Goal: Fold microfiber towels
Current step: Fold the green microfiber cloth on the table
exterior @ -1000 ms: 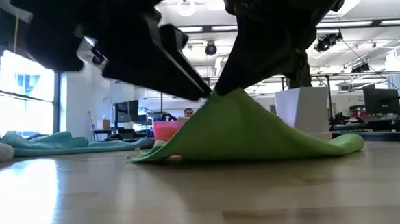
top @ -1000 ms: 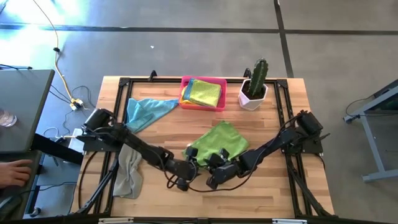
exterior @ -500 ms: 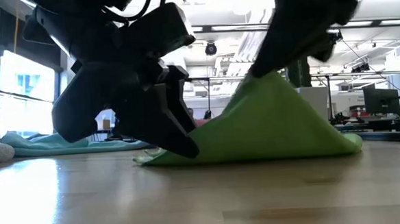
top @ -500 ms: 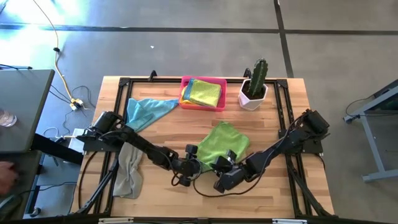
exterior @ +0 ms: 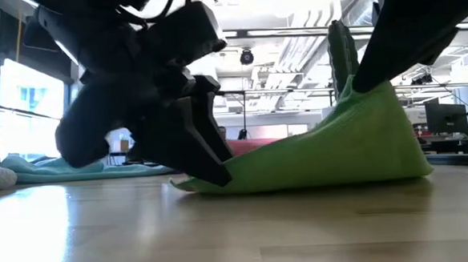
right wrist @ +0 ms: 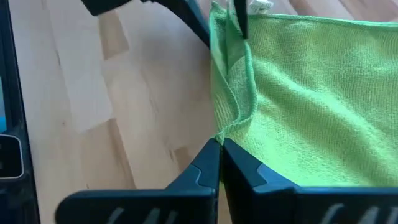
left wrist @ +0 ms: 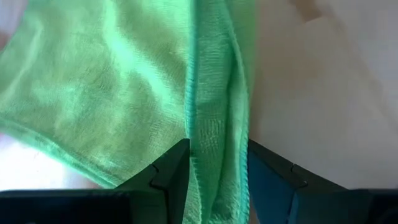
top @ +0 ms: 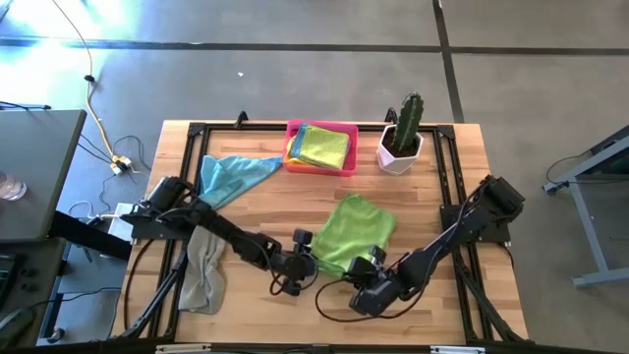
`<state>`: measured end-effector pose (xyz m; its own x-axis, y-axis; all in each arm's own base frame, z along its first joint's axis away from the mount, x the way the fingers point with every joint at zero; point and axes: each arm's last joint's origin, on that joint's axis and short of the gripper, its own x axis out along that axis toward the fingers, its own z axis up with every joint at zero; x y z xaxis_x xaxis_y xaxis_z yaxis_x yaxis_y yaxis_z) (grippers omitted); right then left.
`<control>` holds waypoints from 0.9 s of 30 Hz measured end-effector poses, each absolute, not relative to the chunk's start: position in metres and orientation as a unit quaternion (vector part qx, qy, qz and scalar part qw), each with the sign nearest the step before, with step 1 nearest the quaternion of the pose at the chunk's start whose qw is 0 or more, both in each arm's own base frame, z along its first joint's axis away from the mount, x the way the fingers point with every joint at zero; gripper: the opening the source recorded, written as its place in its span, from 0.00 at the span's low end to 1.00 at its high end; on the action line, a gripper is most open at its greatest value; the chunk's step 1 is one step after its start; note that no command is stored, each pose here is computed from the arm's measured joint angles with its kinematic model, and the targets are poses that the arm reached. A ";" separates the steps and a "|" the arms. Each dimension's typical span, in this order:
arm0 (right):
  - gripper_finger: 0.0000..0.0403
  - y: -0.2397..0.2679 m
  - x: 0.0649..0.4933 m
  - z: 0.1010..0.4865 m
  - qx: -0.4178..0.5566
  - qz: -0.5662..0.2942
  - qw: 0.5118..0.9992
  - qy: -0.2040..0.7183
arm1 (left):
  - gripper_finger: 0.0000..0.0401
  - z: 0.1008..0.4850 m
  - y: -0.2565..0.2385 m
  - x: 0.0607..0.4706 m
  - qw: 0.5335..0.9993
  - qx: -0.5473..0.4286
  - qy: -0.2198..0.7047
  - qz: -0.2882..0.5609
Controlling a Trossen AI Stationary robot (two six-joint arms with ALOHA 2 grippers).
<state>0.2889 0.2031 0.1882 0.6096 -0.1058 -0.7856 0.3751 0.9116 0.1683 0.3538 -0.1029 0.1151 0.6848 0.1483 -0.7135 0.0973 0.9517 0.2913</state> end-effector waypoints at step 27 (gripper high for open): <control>0.00 0.204 0.291 0.189 0.016 -0.064 0.902 0.428 | 0.34 0.130 -0.100 0.372 0.949 0.052 0.305 -0.058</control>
<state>0.2909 0.2037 0.1889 0.6260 -0.1009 -0.7733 0.1286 0.9914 -0.0252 0.3718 -0.0998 0.1295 0.8072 -0.0793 -0.5849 0.1427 0.9878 0.0630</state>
